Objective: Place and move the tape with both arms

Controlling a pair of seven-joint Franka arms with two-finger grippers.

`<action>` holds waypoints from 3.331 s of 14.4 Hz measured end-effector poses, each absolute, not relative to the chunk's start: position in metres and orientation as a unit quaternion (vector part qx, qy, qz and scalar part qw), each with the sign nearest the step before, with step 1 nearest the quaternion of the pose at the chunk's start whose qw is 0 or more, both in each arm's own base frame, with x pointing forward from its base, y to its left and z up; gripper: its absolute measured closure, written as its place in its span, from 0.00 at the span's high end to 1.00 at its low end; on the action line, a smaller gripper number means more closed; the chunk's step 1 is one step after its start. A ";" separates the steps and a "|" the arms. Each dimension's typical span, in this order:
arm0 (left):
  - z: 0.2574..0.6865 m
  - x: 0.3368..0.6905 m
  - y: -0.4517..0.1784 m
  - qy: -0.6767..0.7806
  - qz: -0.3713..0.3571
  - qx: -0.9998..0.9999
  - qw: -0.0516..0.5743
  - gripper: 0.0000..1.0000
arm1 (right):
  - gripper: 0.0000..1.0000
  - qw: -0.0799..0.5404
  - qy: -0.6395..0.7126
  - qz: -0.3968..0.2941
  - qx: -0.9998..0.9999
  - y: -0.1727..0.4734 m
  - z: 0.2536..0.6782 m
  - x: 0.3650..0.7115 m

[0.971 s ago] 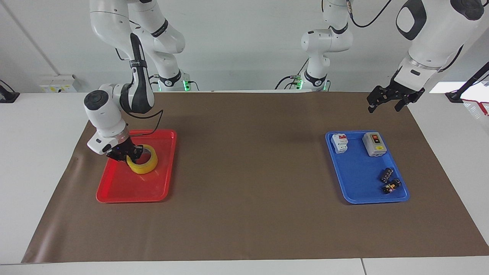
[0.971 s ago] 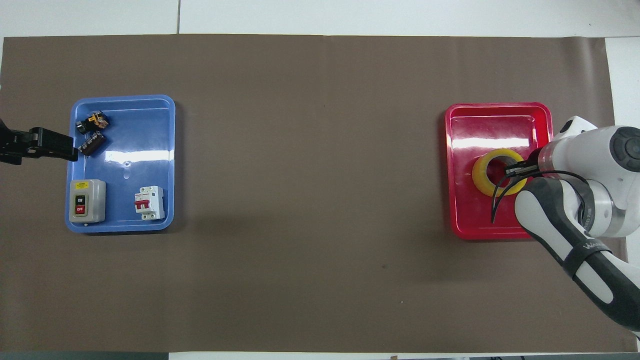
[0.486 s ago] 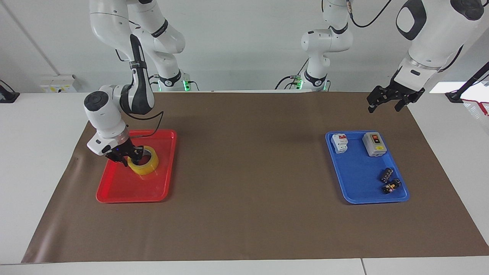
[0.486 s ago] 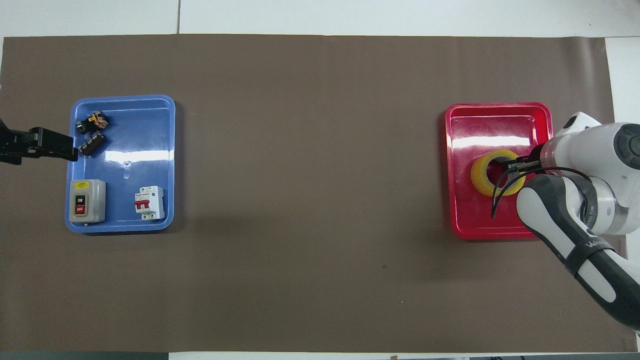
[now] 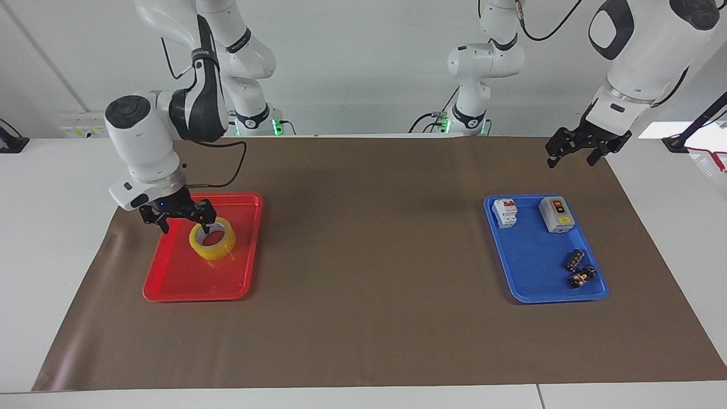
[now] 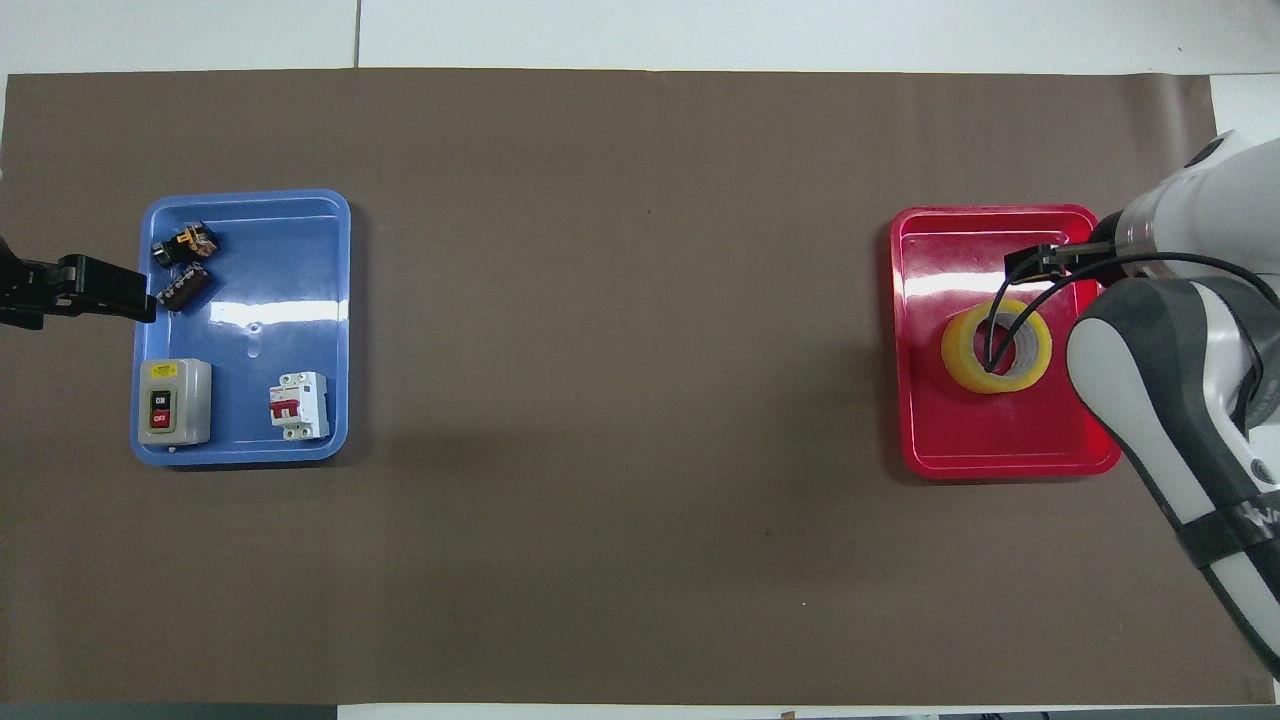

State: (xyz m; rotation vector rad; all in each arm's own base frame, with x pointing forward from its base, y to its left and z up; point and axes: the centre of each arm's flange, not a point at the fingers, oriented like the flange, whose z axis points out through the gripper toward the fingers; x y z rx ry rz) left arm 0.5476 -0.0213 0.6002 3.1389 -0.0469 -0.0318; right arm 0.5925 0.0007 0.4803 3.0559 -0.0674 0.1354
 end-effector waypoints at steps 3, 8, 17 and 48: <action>0.600 0.548 -0.021 -0.015 -0.010 1.000 0.001 1.00 | 1.00 0.046 -0.056 0.044 0.996 0.009 0.556 0.584; 0.600 0.548 -0.021 -0.015 -0.010 1.000 0.001 1.00 | 1.00 0.037 -0.105 0.030 0.993 -0.019 0.652 0.544; 0.600 0.548 -0.021 -0.015 -0.010 1.000 0.001 1.00 | 1.00 0.023 -0.136 -0.006 0.990 -0.047 0.646 0.537; 0.600 0.548 -0.021 -0.015 -0.010 1.000 0.001 1.00 | 1.00 0.020 -0.049 -0.019 0.998 -0.011 0.654 0.534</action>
